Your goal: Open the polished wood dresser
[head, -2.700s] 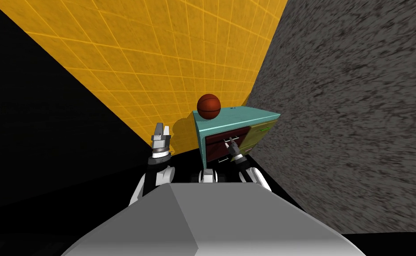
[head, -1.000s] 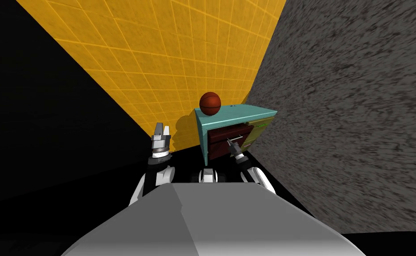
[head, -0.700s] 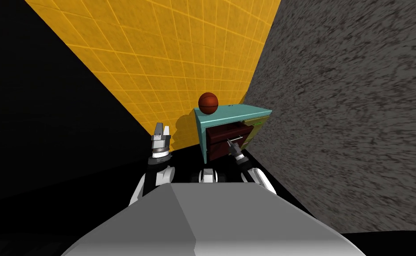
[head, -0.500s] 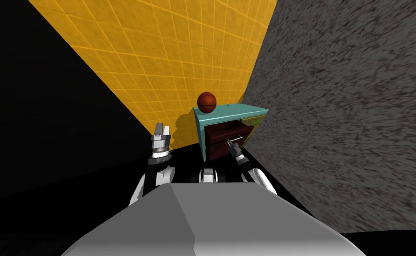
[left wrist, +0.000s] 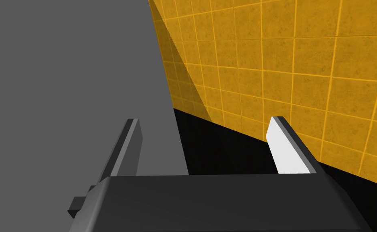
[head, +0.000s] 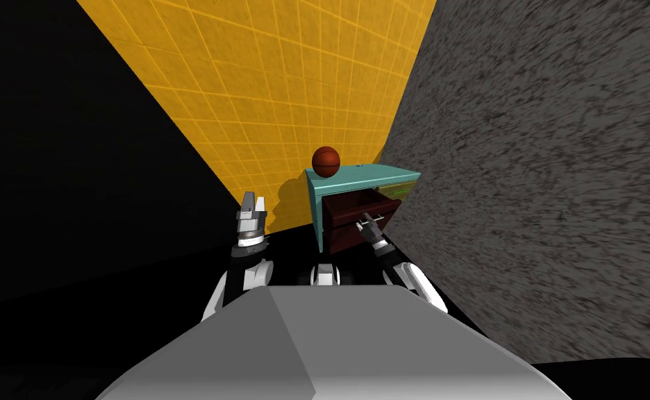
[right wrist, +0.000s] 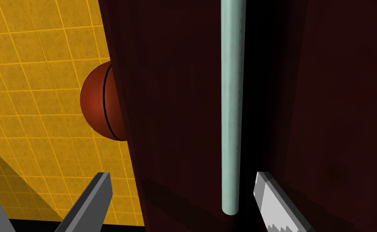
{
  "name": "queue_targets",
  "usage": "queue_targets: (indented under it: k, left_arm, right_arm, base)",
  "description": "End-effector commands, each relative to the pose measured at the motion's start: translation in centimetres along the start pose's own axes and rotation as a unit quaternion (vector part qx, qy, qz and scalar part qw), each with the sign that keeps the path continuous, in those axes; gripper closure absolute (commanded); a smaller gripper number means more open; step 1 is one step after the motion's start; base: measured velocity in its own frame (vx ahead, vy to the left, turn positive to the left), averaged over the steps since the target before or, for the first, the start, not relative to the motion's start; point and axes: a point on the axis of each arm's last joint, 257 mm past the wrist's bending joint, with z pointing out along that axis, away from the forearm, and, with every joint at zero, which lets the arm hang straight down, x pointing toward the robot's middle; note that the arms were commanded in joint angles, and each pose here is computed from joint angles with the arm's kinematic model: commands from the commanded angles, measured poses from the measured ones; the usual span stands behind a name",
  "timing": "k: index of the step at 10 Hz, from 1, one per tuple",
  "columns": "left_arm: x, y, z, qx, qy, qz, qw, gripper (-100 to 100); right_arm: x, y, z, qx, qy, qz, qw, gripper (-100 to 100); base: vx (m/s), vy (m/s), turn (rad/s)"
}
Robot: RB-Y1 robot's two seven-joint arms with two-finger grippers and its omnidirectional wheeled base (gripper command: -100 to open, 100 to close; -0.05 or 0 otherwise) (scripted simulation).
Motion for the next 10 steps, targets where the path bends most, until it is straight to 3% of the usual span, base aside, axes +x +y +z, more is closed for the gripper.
queue_targets:
  k: [1, 3, 4, 5, 10]
  left_arm:
    - [0.0, 0.0, 0.0, 0.000, 0.000, 0.000, 1.0000, 0]
    - [0.0, 0.0, 0.0, 0.000, 0.000, 0.000, 1.0000, 0]
    - [0.0, 0.0, 0.0, 0.000, 0.000, 0.000, 1.0000, 0]
    - [0.0, 0.0, 0.0, 0.000, 0.000, 0.000, 1.0000, 0]
    - [0.0, 0.0, 0.0, 0.000, 0.000, 0.000, 1.0000, 0]
  right_arm:
    - [1.1, -2.1, -0.2, 0.003, 0.011, 0.000, 0.9999, -100]
    - [1.5, -3.3, -0.3, 0.005, 0.016, 0.001, 0.9999, -100]
    - [1.5, -2.6, -0.3, 0.000, 0.015, 0.001, 0.9999, -100]
    - [1.6, -2.6, -0.3, -0.001, 0.017, 0.003, 0.9999, 0]
    - [1.7, -2.3, -0.4, -0.004, 0.018, 0.003, 0.9998, 0]
  base:
    - [-0.010, 0.021, 0.078]
    - [-0.016, 0.015, 0.063]
    - [-0.004, 0.004, 0.015]
    - [0.000, 0.000, 0.000]
    - [0.000, 0.000, 0.000]
